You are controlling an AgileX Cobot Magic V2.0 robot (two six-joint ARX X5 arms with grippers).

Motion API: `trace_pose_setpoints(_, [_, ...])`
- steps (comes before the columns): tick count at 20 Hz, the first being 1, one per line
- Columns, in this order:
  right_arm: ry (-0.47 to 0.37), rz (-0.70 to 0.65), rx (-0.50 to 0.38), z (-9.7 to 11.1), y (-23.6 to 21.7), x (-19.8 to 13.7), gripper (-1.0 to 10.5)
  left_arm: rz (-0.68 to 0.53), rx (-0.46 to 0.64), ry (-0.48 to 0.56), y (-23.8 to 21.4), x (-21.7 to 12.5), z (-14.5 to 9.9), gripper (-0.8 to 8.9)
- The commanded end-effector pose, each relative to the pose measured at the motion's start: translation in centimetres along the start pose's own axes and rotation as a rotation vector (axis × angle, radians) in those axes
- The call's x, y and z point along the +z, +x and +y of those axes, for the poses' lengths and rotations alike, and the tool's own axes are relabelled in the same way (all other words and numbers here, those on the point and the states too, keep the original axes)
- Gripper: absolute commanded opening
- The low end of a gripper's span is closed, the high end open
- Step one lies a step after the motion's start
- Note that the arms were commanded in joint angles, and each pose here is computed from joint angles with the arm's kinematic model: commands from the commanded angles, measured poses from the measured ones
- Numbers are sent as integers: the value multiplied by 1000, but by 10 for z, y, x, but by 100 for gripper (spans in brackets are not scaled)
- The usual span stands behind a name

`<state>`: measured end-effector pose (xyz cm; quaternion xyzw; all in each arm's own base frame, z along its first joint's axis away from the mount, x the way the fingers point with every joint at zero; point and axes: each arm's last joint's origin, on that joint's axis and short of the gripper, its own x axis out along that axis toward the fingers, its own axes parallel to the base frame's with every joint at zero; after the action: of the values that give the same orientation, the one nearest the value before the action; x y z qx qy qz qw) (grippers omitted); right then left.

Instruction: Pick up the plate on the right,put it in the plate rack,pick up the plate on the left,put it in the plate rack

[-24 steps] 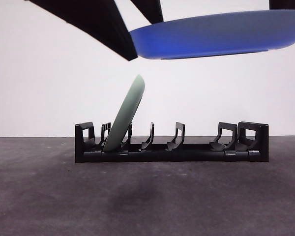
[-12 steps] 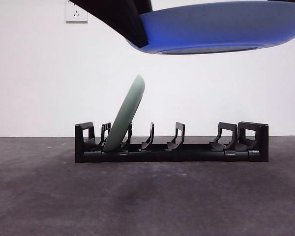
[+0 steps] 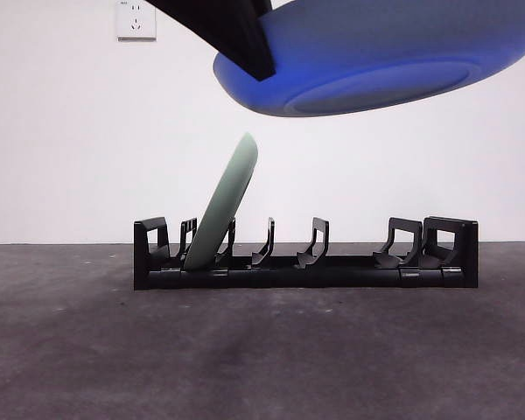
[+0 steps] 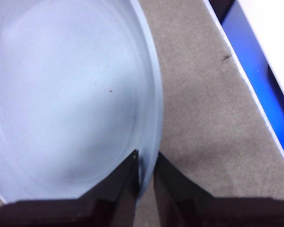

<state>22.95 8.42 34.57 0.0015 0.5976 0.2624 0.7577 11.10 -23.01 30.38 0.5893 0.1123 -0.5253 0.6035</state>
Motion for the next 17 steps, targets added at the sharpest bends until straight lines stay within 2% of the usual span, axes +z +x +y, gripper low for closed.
trace_pose_setpoints(1, [-10,5,11,0,1,-1,11,6,24,-95,1,-1,3,-8])
trace_pose_setpoints(3, [-16,-13,10,0,0,0,58,-16,4,-101,1,-1,2,-8])
trace_pose_setpoints(6, [-32,-58,9,2,-6,2,289,-38,-13,-122,1,0,2,-8])
trace_pose_setpoints(7, [-39,-77,8,4,-10,3,328,-44,-18,-123,1,0,2,-8])
trace_pose_setpoints(11, [-74,-175,4,12,-33,5,330,-65,-14,-160,1,1,3,-8])
trace_pose_setpoints(13, [-110,-286,-16,22,-62,3,329,-128,-25,-247,3,1,8,-8])
trace_pose_setpoints(17, [-158,-510,-134,40,-121,-21,330,-311,30,-506,3,-6,34,-8])
